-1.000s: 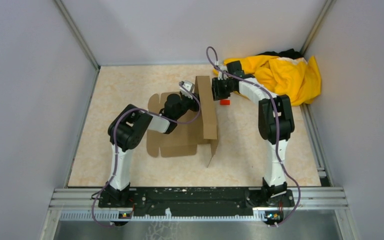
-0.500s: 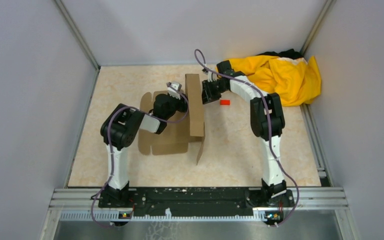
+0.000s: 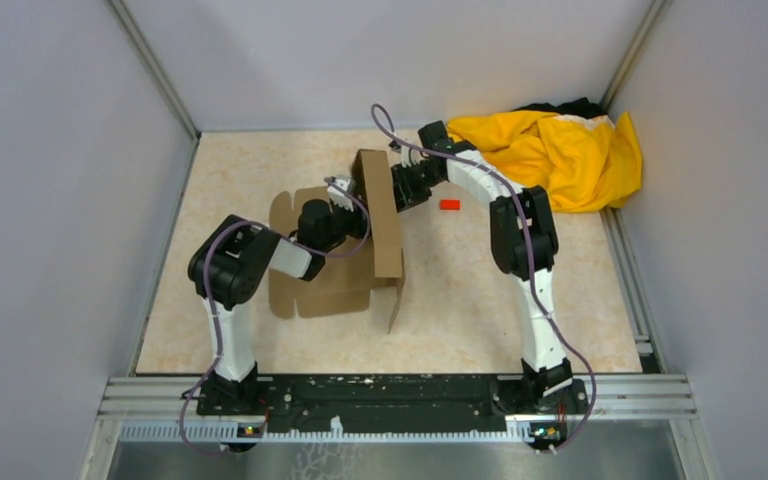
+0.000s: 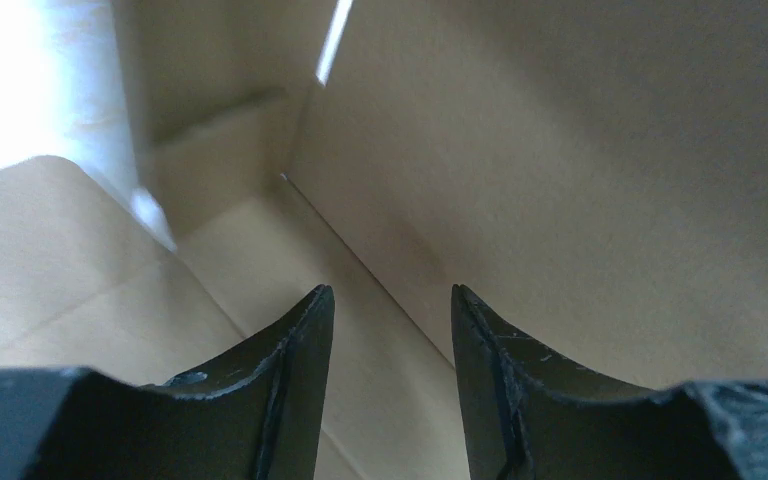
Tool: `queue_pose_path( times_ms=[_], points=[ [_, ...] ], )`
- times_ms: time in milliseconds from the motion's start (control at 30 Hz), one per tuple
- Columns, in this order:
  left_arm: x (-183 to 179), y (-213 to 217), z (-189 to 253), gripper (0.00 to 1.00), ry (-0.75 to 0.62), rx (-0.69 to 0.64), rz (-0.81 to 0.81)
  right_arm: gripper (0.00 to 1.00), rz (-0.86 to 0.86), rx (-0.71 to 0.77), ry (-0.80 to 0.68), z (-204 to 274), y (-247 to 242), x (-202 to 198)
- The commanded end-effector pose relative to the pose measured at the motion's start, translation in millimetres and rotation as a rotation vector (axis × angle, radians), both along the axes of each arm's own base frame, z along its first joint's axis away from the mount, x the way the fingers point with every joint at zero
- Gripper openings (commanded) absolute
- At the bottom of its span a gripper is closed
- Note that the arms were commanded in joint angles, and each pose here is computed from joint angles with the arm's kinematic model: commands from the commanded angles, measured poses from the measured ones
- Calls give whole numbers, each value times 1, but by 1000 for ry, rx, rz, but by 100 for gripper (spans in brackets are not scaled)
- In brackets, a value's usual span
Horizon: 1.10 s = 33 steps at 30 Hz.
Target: Fold the paper box
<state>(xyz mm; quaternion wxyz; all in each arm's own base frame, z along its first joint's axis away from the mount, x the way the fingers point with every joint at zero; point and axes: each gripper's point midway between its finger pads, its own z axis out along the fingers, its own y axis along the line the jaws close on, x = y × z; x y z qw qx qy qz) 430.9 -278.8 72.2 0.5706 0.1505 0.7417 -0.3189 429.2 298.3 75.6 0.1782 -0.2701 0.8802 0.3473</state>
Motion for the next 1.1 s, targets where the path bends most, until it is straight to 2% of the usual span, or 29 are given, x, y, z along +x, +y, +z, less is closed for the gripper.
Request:
queue_pose_path(
  times_ms=[0,200,467,600,767,867,1067],
  points=[
    [-19,-13,15,53,5,-83,-71,28,54,24,-74,22,18,4],
    [-40,-21,15,53,16,-111,-138,28,67,21,-73,23,24,2],
    [-59,0,30,53,41,-46,-96,29,50,-1,-77,19,21,5],
    [-66,14,53,53,21,-46,-64,28,34,-18,-98,24,16,5],
    [-68,35,75,53,51,11,15,29,24,-42,-107,28,9,0],
    [-67,61,84,53,73,36,146,29,10,-52,-118,33,3,-3],
    [-69,103,74,55,149,22,302,30,-6,-17,-138,53,-7,-18]
  ],
)
